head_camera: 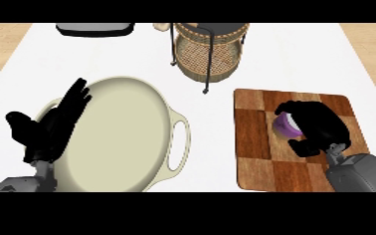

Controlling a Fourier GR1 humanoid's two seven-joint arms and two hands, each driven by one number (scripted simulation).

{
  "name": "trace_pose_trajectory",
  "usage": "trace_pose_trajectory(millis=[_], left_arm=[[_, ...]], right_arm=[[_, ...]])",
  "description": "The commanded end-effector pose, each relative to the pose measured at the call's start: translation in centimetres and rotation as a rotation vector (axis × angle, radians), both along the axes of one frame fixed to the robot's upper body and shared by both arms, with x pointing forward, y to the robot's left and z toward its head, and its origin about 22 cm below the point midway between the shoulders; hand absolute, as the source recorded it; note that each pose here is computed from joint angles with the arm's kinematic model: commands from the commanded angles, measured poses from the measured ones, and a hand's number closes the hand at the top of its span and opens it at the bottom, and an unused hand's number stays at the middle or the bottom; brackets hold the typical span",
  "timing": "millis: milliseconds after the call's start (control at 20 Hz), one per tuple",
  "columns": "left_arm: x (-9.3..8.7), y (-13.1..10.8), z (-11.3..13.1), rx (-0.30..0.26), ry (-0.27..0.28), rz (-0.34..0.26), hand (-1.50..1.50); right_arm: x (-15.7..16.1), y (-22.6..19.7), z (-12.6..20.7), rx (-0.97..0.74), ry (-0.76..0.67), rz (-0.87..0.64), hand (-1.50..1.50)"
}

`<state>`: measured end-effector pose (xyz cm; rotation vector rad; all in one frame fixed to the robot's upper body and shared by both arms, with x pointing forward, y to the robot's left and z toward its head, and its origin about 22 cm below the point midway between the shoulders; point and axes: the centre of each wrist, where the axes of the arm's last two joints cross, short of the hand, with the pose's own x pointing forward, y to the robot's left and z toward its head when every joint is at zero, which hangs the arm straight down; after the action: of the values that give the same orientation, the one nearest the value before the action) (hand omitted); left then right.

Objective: Pick the can from the cutting board and place it in the tiered basket

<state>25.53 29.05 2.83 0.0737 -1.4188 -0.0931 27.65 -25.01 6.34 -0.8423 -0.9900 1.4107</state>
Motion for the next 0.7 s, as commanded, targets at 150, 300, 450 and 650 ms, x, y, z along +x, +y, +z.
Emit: trace_pose_trajectory(millis=[150, 300, 450, 650], left_arm=[[0.1, -0.3, 0.8, 0.002, 0.007, 0.01, 0.0], [2.1, 0.1, 2.0, -0.001, 0.011, -0.019, 0.0], [0.3, 0.4, 0.1, -0.028, 0.007, 0.001, 0.0], [-1.2, 1.2, 0.2, 0.013, 0.008, 0.038, 0.0]], right_arm=[[-0.6, 0.1, -0.8, -0.085, 0.049, 0.103, 1.5], [0.9, 1.2, -0.3, -0.121, 0.006, 0.13, 1.5], [-1.2, 0.5, -3.1, -0.116, -0.034, 0.01, 1.5], [-3.3, -5.1, -5.2, -0.104, 0.008, -0.442, 1.5]])
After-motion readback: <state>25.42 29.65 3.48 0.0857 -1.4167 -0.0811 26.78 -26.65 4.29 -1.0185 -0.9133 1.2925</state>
